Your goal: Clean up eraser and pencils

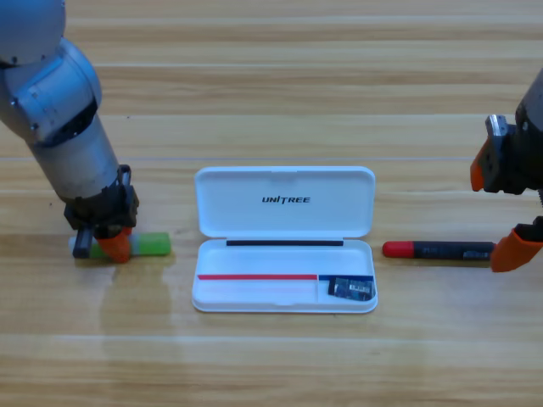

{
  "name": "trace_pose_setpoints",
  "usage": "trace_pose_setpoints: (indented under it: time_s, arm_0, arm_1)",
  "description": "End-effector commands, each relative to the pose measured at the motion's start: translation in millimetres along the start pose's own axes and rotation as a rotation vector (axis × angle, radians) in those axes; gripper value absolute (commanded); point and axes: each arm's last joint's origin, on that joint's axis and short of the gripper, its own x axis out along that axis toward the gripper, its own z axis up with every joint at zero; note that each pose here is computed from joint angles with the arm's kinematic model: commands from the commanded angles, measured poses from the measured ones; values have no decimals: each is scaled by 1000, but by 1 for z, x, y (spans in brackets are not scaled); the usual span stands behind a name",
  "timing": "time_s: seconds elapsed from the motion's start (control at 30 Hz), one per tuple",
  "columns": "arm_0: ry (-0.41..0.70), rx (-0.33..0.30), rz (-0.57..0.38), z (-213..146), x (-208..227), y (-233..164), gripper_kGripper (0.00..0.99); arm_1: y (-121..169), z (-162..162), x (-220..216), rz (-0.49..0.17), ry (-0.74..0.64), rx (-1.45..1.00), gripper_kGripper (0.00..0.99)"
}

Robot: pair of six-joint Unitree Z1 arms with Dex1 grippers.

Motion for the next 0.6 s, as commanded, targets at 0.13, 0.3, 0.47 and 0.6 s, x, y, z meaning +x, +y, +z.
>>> trace_pose_setpoints:
  time_s: [0.13, 0.3, 0.47, 0.6]
  arm_0:
    - [0, 16, 18, 12, -48, -2, 0]
    - [-28, 37, 25, 44, -81, -9, 0]
    - [-50, 50, 28, 75, -96, -18, 0]
    - [-44, 54, 20, 92, -94, -21, 0]
  arm_1:
    - [-66, 0, 105, 171, 49, 74, 990]
    - [-75, 7, 131, 189, 57, 55, 990]
    - [-81, 5, 149, 199, 90, 56, 934]
    - [-83, 0, 157, 206, 118, 39, 799]
